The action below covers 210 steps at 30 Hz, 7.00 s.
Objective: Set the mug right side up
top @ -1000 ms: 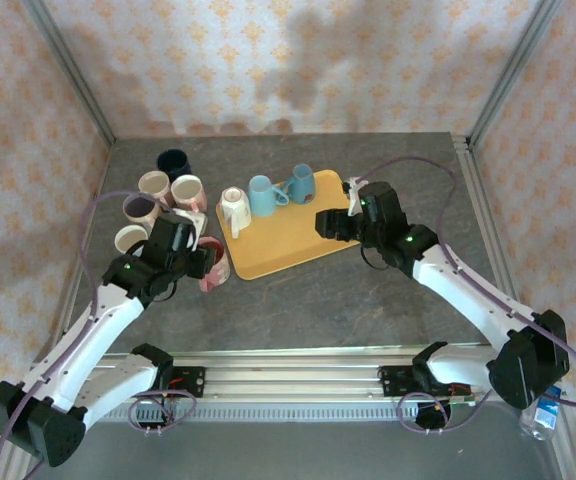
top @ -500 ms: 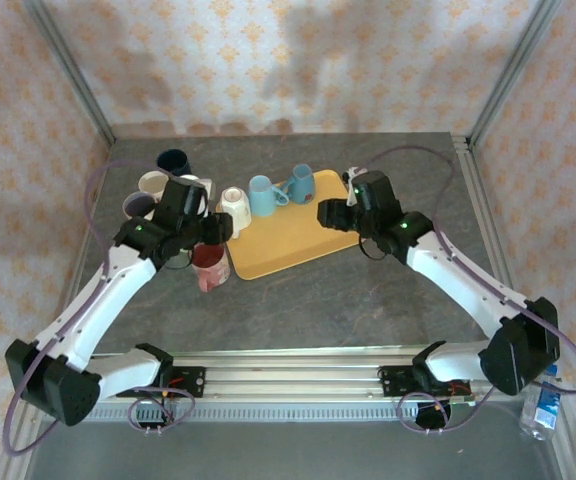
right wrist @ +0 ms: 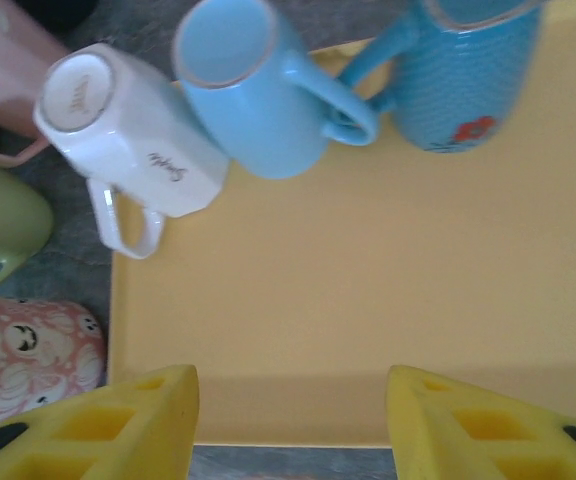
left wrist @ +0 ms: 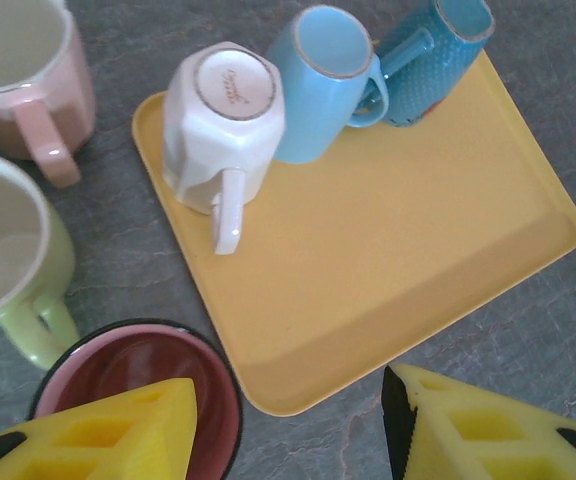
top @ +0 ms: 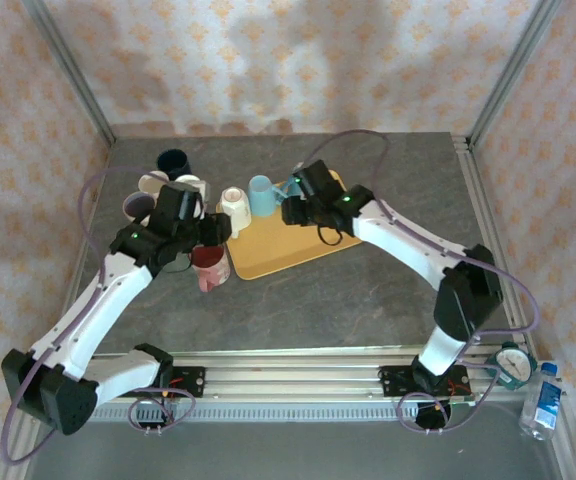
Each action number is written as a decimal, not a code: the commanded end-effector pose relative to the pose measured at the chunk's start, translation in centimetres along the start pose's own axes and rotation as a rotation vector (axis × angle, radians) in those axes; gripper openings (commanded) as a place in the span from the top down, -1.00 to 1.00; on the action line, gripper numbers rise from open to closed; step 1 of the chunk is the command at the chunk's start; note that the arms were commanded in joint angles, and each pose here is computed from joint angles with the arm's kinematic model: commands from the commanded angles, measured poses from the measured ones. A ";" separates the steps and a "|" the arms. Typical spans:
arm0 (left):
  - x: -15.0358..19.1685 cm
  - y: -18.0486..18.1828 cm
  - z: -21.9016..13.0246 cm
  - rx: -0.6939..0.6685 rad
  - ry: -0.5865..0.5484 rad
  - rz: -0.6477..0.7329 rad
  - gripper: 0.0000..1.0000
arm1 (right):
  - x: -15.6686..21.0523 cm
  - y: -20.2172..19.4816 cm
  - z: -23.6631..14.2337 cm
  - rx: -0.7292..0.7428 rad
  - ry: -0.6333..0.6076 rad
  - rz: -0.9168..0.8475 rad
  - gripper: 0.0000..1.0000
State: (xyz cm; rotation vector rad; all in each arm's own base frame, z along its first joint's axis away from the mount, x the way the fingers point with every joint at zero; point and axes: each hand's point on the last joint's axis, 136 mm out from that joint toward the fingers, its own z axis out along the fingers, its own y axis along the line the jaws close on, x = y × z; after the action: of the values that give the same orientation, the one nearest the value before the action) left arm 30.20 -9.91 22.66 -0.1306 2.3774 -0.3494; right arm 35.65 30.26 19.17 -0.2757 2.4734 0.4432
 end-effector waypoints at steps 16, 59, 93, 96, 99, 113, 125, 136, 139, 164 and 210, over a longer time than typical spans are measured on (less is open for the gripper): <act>2.1 5.1 -1.1 -0.036 0.036 -0.106 -0.04 | 0.7 8.4 9.4 -0.037 0.150 0.120 0.16; 1.5 0.7 2.1 0.266 0.002 -0.281 -0.04 | -2.8 -18.8 2.5 -0.085 0.194 0.082 0.16; 0.7 -2.4 5.5 0.328 0.060 -0.288 -0.04 | 1.3 -23.9 10.2 -0.304 0.518 0.088 0.32; 0.6 -2.3 5.5 0.323 0.061 -0.286 -0.04 | 1.6 -23.8 10.4 -0.314 0.521 0.097 0.34; 0.6 -2.3 5.7 0.320 0.064 -0.284 -0.04 | 2.1 -23.6 10.6 -0.333 0.528 0.110 0.38; 0.6 -1.9 5.9 0.291 0.060 -0.292 -0.04 | 4.2 -24.0 11.7 -0.269 0.558 0.128 0.59; 0.4 -2.2 5.8 0.300 0.064 -0.302 -0.03 | 3.7 -26.2 10.0 -0.119 0.477 0.192 1.00; 0.3 -2.9 5.6 0.313 0.067 -0.304 -0.02 | 5.0 -30.3 6.9 0.066 0.443 0.248 1.00; 0.4 -3.3 5.9 0.317 0.069 -0.297 -0.02 | 5.4 -32.2 5.3 0.168 0.434 0.238 1.00; 0.4 -6.1 7.5 0.325 0.145 -0.227 0.00 | 3.4 -41.4 -4.4 0.647 0.176 0.332 0.04; 0.3 -5.1 5.2 0.312 0.103 -0.132 0.03 | 0.4 -12.6 8.7 0.387 0.115 0.363 0.37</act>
State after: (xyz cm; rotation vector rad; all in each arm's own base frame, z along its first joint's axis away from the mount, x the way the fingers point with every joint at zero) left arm 33.56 -16.03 19.42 -0.1475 2.4233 -0.7872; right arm 43.43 22.40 8.96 0.3007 2.6683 0.1466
